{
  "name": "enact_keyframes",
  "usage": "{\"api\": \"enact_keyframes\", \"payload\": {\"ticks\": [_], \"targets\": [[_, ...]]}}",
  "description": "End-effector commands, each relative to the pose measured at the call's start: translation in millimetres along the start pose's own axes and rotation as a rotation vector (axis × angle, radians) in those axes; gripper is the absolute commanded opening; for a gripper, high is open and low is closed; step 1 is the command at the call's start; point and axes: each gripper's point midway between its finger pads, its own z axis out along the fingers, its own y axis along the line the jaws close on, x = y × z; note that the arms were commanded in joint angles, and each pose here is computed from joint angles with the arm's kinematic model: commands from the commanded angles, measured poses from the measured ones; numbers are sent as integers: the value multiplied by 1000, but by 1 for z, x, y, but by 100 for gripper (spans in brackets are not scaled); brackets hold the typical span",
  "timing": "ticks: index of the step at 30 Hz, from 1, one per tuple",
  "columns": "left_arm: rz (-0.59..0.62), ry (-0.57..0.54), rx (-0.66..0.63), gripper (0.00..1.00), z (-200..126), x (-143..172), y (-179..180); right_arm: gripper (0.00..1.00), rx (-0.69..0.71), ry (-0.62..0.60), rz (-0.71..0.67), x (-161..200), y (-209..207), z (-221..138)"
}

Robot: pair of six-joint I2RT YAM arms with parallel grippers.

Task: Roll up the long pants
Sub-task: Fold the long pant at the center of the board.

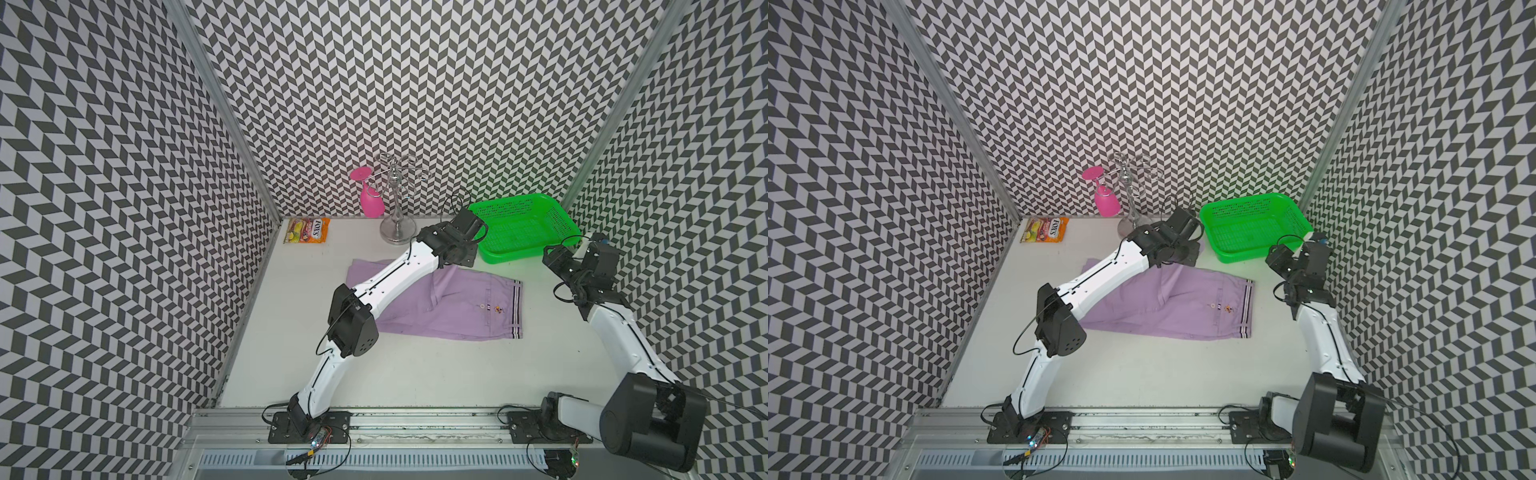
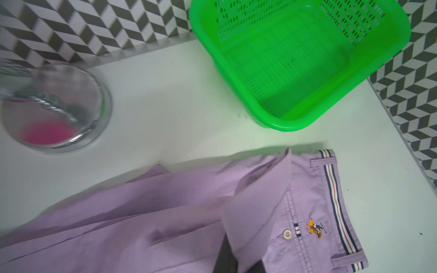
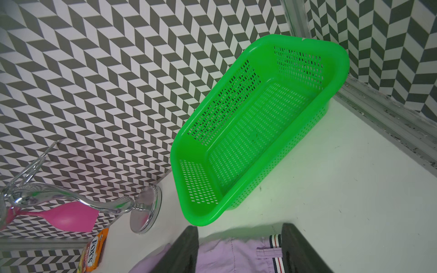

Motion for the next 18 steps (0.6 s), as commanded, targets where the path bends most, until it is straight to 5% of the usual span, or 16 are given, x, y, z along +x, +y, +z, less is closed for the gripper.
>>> {"api": "enact_keyframes", "payload": {"ticks": [1,13,15,16,18], "targets": [[-32,-45,165,0,-5,-11,-51,60,-31,-68,-1,-16,8,-10],[-56,-42,329,0,15,-3,-100,60,-11,-47,15,-7,-3,-5],[-53,-7,356,18,30,10,-107,60,-13,-49,14,-9,-1,-7],[-54,16,380,35,36,17,-112,60,-15,-50,13,-10,-1,-8],[-51,58,413,49,44,29,-120,61,-21,-56,12,-11,0,-9]]}}
